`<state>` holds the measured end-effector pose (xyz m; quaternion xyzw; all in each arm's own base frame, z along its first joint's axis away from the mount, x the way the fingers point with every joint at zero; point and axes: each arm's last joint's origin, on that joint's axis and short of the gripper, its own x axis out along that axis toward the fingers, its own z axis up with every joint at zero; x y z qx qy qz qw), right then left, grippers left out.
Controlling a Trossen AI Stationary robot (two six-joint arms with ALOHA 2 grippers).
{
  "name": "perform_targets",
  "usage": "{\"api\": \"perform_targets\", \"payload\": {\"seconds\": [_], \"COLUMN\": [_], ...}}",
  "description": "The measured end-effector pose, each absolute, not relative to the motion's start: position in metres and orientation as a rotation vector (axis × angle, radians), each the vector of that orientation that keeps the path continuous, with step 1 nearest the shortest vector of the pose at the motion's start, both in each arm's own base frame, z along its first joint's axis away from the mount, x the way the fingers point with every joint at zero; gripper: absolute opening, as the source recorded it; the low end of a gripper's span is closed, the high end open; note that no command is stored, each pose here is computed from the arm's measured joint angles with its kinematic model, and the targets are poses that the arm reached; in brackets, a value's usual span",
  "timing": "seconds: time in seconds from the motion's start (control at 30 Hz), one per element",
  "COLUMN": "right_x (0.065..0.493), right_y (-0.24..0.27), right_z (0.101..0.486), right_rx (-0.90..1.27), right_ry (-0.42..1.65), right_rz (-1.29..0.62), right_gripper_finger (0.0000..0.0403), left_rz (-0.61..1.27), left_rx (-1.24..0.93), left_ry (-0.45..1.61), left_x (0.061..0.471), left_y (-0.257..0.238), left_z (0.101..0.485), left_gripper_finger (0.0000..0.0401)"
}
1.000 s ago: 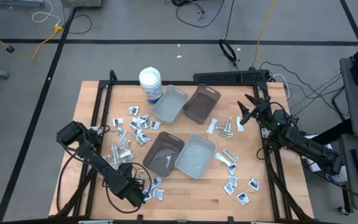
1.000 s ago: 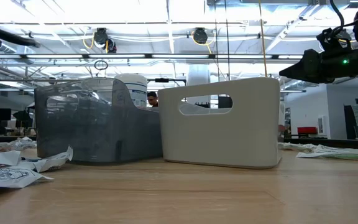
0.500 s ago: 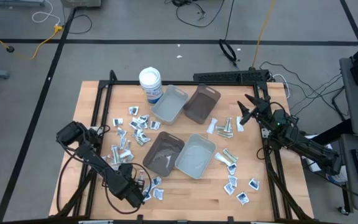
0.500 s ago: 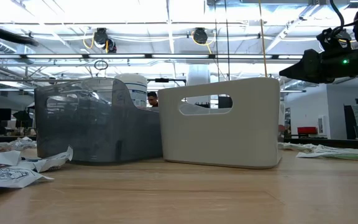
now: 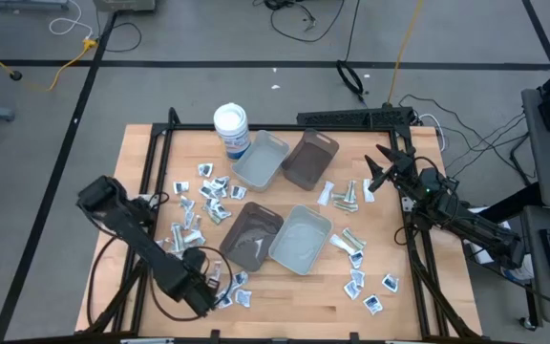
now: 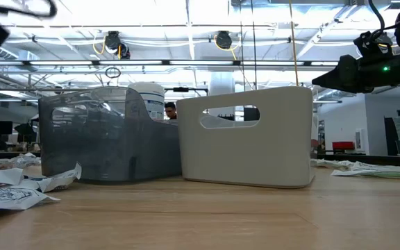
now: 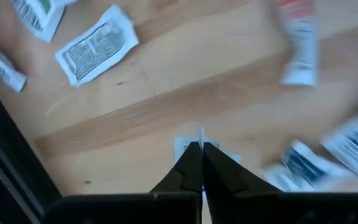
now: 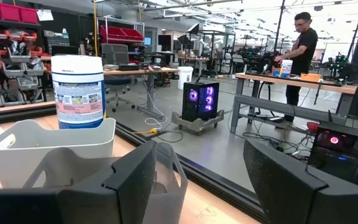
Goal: Pick & Place First Aid Supplies
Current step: Put the blue alcohol pad into the bottom black bin
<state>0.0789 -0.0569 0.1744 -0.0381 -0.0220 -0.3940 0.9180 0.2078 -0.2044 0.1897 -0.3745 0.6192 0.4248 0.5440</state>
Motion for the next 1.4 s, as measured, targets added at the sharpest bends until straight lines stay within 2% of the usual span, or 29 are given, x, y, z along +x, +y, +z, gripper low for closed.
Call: {"api": "perform_targets", "payload": {"seconds": [0.33,0.6,0.87,1.4], "right_x": [0.079,0.079,0.079,0.079], "right_y": [-0.057,-0.057,-0.057,-0.057], "right_z": [0.174,0.174,0.174,0.174], "right_rx": [-0.078,-0.078,-0.078,-0.078], "right_ry": [-0.045,-0.045,-0.046,-0.046], "right_rz": [-0.81,-0.81,-0.81,-0.81], "right_gripper_finger": [0.0238,0.0238,0.0238,0.0238], "left_rz": [0.545,0.326,0.289,0.403], "left_rx": [-0.832,-0.756,-0.711,-0.714], "left_ry": [1.469,1.445,1.423,1.314], "left_x": [0.185,0.167,0.171,0.223], "left_y": [-0.182,-0.164,-0.151,-0.061], "left_z": [0.256,0.286,0.291,0.288], "left_gripper_finger": [0.0001,0.0001,0.0,0.0]}}
